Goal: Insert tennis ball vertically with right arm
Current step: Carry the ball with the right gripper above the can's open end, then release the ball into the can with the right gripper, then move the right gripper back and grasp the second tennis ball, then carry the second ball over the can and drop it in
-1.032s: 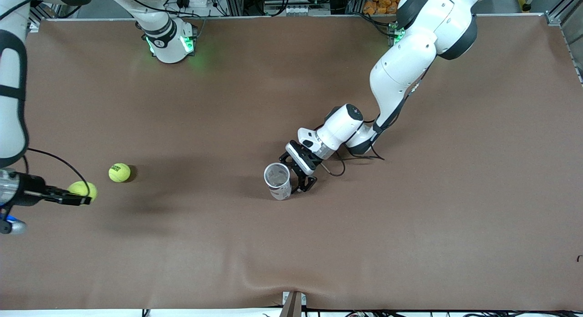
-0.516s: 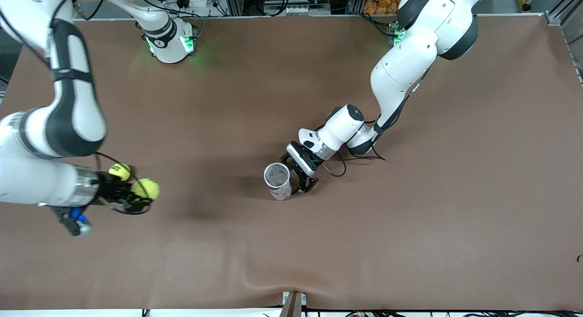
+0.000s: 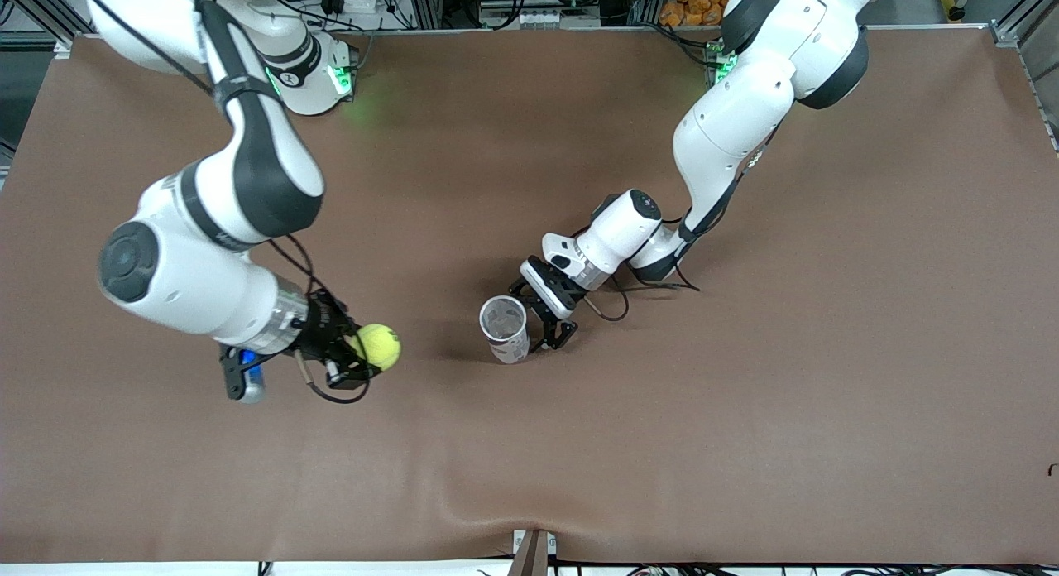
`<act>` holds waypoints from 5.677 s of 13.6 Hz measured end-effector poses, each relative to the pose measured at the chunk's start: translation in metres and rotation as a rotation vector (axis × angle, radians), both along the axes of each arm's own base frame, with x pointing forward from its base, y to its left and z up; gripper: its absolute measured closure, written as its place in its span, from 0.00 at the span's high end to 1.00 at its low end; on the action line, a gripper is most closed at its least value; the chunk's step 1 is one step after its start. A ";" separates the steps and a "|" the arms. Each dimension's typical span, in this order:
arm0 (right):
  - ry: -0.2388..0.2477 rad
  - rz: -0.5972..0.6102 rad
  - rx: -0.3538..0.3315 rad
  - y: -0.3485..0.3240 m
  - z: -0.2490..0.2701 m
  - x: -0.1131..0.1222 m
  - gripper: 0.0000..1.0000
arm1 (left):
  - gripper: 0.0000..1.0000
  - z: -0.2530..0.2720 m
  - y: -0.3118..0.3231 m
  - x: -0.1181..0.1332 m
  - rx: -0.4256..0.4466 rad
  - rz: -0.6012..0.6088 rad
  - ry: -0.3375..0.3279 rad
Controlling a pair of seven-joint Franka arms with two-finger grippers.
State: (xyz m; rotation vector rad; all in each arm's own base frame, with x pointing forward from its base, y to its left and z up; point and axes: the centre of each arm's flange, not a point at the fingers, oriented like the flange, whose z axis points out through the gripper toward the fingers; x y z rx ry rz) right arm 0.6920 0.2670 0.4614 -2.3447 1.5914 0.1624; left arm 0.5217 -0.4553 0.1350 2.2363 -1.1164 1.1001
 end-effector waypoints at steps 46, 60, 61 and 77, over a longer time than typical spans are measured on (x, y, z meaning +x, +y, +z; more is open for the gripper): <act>0.152 0.905 -0.158 -0.295 -0.097 -0.004 1.00 | 1.00 -0.003 0.002 -0.003 0.009 -0.013 0.001; -0.006 1.121 -0.255 -0.377 -0.237 -0.104 1.00 | 1.00 -0.004 0.002 -0.003 0.009 -0.013 0.001; -0.009 1.122 -0.258 -0.377 -0.237 -0.104 1.00 | 1.00 -0.004 0.002 -0.003 0.009 -0.013 0.001; 0.001 1.006 -0.120 -0.339 -0.141 -0.054 0.68 | 1.00 -0.003 0.006 0.001 0.008 -0.006 0.000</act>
